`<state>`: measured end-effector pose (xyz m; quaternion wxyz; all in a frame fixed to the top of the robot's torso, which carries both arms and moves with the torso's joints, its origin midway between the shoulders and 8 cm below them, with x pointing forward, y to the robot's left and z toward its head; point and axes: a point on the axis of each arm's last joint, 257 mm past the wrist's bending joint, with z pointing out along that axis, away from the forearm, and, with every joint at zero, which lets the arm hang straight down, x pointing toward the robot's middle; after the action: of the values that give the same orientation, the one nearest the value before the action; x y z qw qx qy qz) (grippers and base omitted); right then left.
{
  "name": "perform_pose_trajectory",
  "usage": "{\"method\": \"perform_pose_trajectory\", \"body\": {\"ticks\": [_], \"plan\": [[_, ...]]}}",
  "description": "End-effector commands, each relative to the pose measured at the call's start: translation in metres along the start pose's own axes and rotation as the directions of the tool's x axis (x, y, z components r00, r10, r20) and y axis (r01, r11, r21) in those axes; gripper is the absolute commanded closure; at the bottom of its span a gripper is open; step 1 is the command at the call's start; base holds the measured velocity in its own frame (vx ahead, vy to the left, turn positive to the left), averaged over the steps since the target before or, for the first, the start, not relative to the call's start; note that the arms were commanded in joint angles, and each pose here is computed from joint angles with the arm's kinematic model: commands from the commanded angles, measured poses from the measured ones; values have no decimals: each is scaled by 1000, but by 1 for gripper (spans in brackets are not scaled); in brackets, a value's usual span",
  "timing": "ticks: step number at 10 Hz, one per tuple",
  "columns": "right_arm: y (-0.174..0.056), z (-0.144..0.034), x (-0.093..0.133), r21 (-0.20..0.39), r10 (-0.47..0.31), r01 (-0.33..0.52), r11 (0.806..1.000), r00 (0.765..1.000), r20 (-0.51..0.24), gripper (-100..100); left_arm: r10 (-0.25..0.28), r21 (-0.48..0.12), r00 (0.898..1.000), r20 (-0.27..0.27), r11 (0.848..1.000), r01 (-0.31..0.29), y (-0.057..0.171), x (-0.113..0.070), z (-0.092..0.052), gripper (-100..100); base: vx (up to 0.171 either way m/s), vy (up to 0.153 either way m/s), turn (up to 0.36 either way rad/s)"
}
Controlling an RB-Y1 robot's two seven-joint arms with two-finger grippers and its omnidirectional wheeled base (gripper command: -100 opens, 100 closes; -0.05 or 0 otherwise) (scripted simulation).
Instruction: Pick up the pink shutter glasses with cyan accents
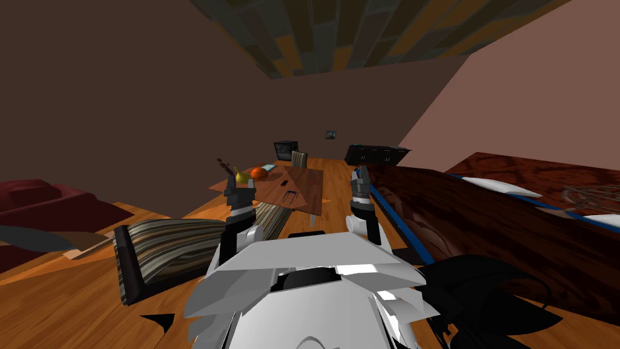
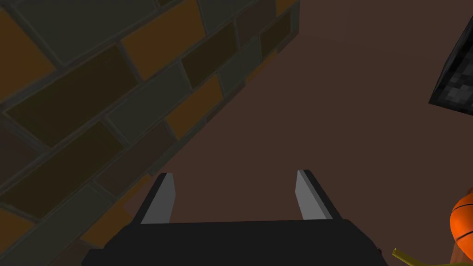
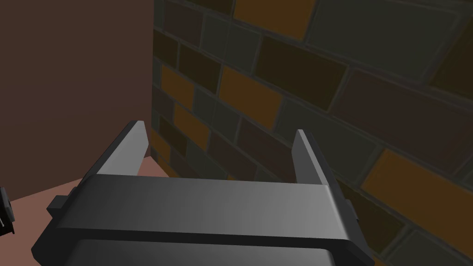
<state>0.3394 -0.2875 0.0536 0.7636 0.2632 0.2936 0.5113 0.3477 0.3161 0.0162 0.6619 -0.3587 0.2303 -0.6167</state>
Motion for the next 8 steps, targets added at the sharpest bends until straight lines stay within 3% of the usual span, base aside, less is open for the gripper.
{"method": "perform_pose_trajectory", "body": {"ticks": [1, 3, 5, 8], "plan": [[0, 0, 0, 0, 0, 0, 1000, 1000, 0, 0, 26, -21, 999, -24, 999, -26, 6, -3, -1, -100, -17, -22, -7], [0, 0, 0, 0, 0, 0, 1000, 1000, 0, 0, 71, -66, 996, -48, 995, -75, 19, -15, -4, -100, -45, -72, -7], [0, 0, 0, 0, 0, 0, 1000, 1000, 0, 0, 126, -131, 990, -55, 982, -133, 38, -37, -10, -100, -67, -111, -10], [0, 0, 0, 0, 0, 0, 1000, 1000, 0, 0, 221, -258, 974, -39, 940, -224, 70, -91, -26, -100, -65, -153, -13]]}}
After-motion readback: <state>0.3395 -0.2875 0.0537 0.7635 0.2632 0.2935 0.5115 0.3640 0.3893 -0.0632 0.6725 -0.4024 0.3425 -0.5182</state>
